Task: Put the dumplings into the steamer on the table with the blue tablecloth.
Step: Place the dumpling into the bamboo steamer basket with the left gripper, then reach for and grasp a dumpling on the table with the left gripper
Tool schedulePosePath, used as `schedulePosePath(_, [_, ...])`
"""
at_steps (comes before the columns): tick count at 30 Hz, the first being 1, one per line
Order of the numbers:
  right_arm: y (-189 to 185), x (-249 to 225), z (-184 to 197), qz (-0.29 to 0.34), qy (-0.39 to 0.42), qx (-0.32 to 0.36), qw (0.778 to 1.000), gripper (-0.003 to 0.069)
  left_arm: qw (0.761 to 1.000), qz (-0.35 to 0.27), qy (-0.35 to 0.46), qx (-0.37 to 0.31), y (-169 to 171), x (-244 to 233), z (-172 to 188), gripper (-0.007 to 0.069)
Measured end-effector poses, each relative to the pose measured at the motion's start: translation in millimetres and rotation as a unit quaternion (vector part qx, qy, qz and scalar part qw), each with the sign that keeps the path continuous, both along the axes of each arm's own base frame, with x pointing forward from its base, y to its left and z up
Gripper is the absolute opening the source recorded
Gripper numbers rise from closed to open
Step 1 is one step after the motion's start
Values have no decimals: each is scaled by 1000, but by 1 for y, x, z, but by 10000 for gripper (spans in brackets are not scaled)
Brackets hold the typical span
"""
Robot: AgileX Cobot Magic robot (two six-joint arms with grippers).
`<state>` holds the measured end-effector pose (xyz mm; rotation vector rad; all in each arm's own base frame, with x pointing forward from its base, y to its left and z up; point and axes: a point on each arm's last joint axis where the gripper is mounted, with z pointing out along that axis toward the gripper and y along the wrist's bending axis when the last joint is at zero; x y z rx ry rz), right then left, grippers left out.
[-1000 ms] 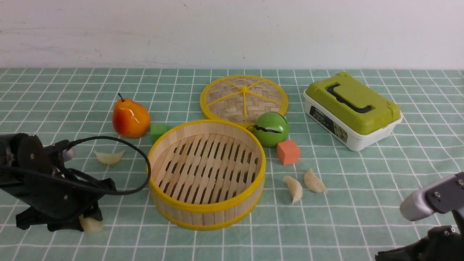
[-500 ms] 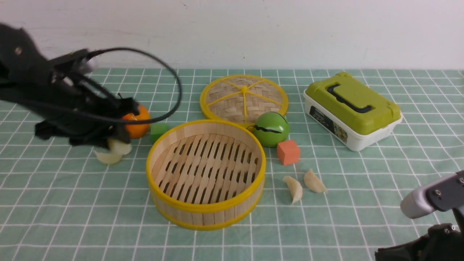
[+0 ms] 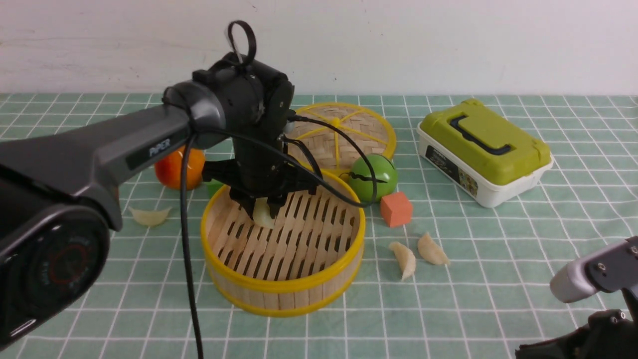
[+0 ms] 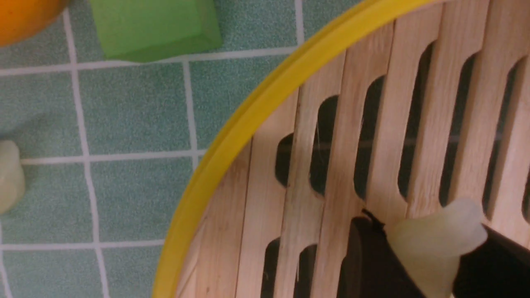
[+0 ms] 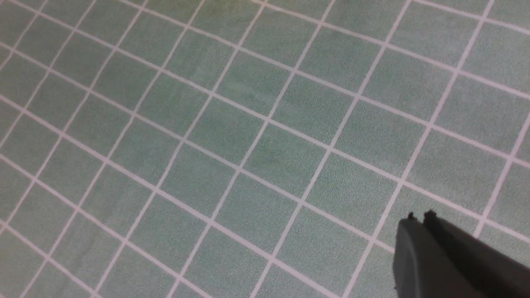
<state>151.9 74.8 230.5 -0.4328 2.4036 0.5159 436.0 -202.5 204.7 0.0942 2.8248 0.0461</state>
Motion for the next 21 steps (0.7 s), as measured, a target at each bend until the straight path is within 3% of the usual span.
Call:
schedulePosePath(3, [0, 0, 0, 0, 0, 0, 1000, 17, 1000, 5, -1, -2, -2, 3, -1, 244])
schedulePosePath(10, [0, -1, -1, 4, 7, 0, 1000, 22, 1000, 6, -16, -11, -2, 4, 6, 364])
schedulePosePath(19, [1, -2, -1, 7, 13, 1, 1000, 22, 995, 1, -94, -21, 20, -31, 114, 351])
schedulePosePath(21, [1, -2, -1, 8, 14, 1, 1000, 22, 990, 19, -140, -10, 46, -47, 143, 337])
